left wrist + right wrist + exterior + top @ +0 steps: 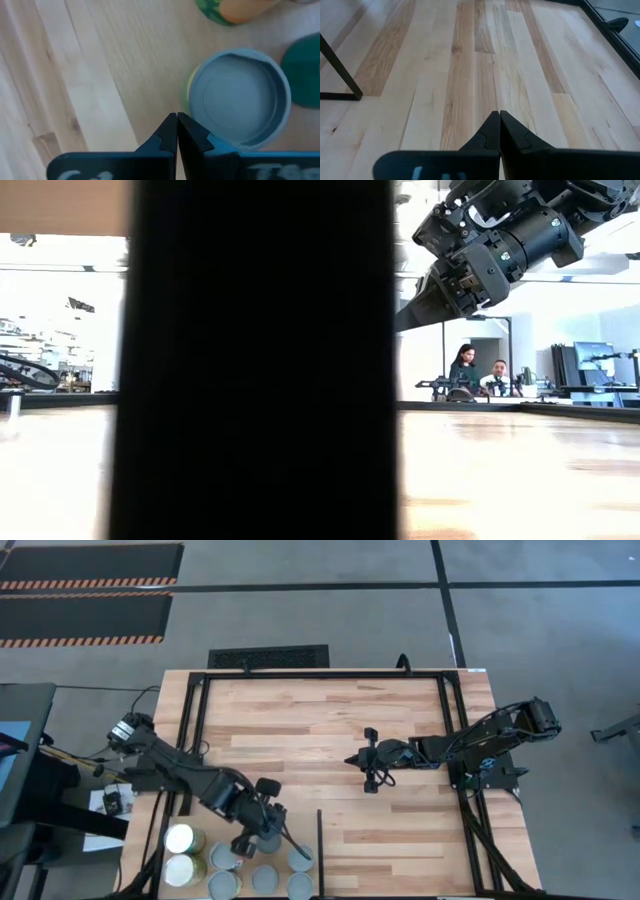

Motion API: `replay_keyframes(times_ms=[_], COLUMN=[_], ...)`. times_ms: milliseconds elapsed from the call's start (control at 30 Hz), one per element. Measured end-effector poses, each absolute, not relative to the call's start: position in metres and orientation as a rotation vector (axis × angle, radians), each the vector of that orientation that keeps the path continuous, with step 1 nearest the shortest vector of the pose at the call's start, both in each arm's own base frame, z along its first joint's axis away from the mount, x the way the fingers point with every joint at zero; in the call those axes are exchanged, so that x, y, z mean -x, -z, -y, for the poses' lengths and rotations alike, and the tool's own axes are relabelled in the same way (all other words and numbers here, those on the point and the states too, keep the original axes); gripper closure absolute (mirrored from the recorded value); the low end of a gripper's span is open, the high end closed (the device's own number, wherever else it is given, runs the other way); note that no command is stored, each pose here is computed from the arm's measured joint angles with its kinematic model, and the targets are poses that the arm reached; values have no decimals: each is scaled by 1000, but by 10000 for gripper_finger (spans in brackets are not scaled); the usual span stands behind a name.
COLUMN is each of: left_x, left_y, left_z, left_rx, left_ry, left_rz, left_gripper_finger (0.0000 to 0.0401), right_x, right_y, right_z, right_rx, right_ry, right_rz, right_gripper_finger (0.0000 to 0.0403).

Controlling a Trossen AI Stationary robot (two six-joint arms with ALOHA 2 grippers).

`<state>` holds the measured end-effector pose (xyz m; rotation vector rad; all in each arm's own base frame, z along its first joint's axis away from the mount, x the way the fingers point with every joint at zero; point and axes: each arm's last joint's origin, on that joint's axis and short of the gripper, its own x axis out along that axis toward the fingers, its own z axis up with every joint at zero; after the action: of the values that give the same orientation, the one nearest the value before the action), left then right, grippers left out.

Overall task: Pick and place cans onto a shelf
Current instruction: Adjust the canned goods on the shelf, then return to Home Position

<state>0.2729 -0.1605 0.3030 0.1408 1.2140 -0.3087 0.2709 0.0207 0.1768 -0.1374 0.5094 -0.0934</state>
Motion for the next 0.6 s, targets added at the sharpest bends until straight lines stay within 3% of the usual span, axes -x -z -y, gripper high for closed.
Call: replay_keyframes(times_ms=[333, 600], left_x=[-259, -249], left_y=[-316, -343], left_z=[162, 145], left_rx=[-123, -124], left_ry=[277, 283], left_rz=[-1177, -905], left_gripper_finger=[401, 401], right_x=[-271, -268], right_y=[-177, -174], right_z=[-21, -27], right_rx=[137, 193], right_ry=[93, 58], right_rz=[-511, -482], right_gripper_finger=[388, 391])
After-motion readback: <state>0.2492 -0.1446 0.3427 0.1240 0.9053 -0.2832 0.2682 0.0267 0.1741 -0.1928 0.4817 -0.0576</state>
